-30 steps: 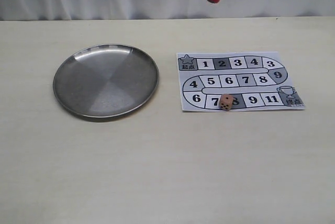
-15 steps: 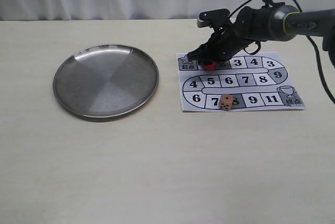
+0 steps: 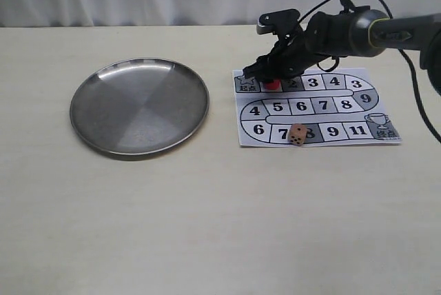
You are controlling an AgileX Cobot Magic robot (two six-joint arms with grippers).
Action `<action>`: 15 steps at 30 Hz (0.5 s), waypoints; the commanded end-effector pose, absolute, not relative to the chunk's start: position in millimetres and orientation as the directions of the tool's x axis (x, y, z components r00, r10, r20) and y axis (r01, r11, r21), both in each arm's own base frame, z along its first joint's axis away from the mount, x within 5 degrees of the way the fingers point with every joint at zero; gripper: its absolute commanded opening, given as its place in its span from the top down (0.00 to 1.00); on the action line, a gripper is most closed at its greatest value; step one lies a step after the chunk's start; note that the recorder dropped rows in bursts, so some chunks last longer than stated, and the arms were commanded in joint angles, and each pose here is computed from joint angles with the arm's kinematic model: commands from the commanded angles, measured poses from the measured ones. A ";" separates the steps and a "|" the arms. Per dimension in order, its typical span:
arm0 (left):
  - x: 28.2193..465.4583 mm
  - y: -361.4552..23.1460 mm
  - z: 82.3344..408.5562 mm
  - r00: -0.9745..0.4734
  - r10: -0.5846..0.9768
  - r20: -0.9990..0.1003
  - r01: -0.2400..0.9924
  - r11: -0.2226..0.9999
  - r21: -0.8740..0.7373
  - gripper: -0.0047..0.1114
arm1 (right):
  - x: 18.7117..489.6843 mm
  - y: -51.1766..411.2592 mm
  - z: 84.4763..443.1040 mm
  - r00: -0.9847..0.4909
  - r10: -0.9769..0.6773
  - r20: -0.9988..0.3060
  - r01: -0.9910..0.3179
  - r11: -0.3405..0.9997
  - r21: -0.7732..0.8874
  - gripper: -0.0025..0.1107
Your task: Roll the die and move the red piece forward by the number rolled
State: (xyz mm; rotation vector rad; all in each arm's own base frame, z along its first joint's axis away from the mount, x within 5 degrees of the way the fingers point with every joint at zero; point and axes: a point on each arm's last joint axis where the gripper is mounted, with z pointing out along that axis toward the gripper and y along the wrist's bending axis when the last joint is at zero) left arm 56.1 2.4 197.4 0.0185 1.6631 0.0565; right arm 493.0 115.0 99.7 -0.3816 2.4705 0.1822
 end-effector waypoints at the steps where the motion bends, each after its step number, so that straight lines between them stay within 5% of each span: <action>1: 56.1 2.3 197.6 -0.085 0.044 -0.995 -0.021 0.999 0.046 0.96 | 495.4 114.2 119.2 -0.732 -0.222 -0.644 -0.313 0.949 0.028 0.34; 7: 56.1 2.3 197.6 -0.085 0.044 -0.995 -0.021 0.999 0.046 0.96 | 479.3 109.8 240.2 -0.587 -0.192 -0.786 -0.323 0.946 0.009 0.41; 15: 56.1 2.3 197.6 -0.085 0.044 -0.995 -0.021 0.999 0.046 0.96 | 397.3 83.2 396.7 -0.393 -0.158 -0.906 -0.326 0.945 -0.023 0.93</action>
